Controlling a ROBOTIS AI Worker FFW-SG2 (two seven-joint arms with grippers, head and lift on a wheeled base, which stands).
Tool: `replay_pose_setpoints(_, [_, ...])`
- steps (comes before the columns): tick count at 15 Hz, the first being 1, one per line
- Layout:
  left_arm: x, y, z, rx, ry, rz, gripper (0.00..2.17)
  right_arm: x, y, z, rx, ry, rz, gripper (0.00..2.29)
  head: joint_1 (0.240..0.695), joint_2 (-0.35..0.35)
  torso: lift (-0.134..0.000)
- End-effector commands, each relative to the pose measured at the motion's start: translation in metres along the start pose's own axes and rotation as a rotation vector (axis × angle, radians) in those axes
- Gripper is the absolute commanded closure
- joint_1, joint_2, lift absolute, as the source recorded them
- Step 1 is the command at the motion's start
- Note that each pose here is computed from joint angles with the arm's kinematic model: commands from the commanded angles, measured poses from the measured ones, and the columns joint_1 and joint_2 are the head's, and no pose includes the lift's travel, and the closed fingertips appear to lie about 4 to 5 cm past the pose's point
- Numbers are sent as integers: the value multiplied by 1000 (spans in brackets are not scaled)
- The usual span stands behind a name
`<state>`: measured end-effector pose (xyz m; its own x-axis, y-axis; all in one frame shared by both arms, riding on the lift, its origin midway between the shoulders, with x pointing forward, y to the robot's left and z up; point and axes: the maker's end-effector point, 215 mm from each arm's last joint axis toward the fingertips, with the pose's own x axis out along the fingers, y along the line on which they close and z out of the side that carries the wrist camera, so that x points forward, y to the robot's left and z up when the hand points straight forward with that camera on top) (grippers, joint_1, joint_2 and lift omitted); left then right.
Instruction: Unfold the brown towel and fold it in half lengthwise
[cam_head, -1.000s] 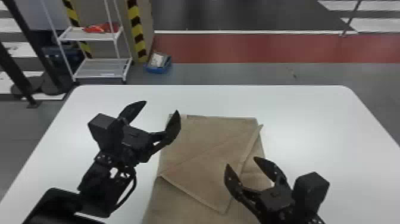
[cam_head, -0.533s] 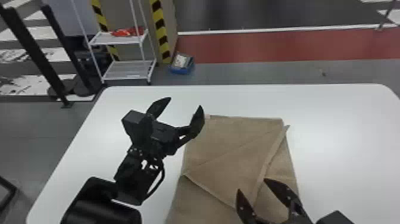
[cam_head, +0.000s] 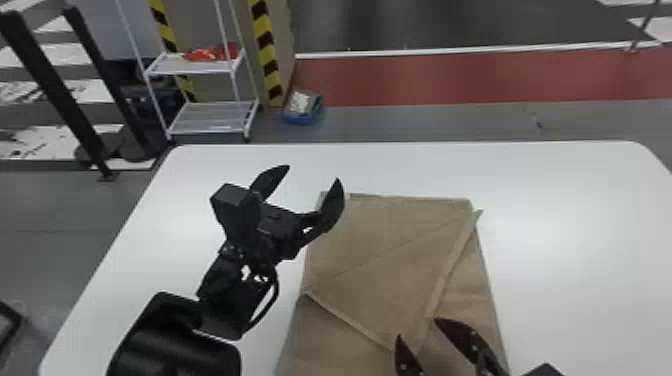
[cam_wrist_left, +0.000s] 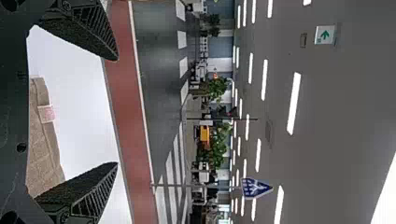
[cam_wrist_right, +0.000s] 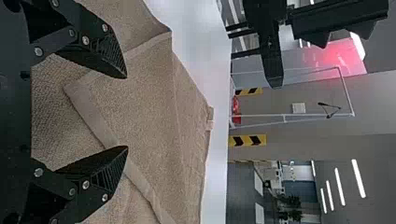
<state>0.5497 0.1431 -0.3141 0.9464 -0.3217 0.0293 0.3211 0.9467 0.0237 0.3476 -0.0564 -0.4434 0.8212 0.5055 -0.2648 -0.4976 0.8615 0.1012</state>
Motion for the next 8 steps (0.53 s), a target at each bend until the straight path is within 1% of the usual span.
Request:
replay_pose_setpoints(1, [4,-8,-3,-3,6,-14,87,0,5,-8,2,27,16,407,695,108,-125])
replay_pose_setpoints(4, [5,-7,-3,0,5,-15,90,0,11,-20,-49,67,24,410,695,104,-125])
replay_pose_setpoints(6, [7,-7,-2,4,5,-15,90,0,13,-22,-74,75,23,529,695,107,-125])
replay_pose_setpoints(8, [6,-6,-5,3,11,-14,90,2,16,-22,-93,78,27,529,695,110,-125])
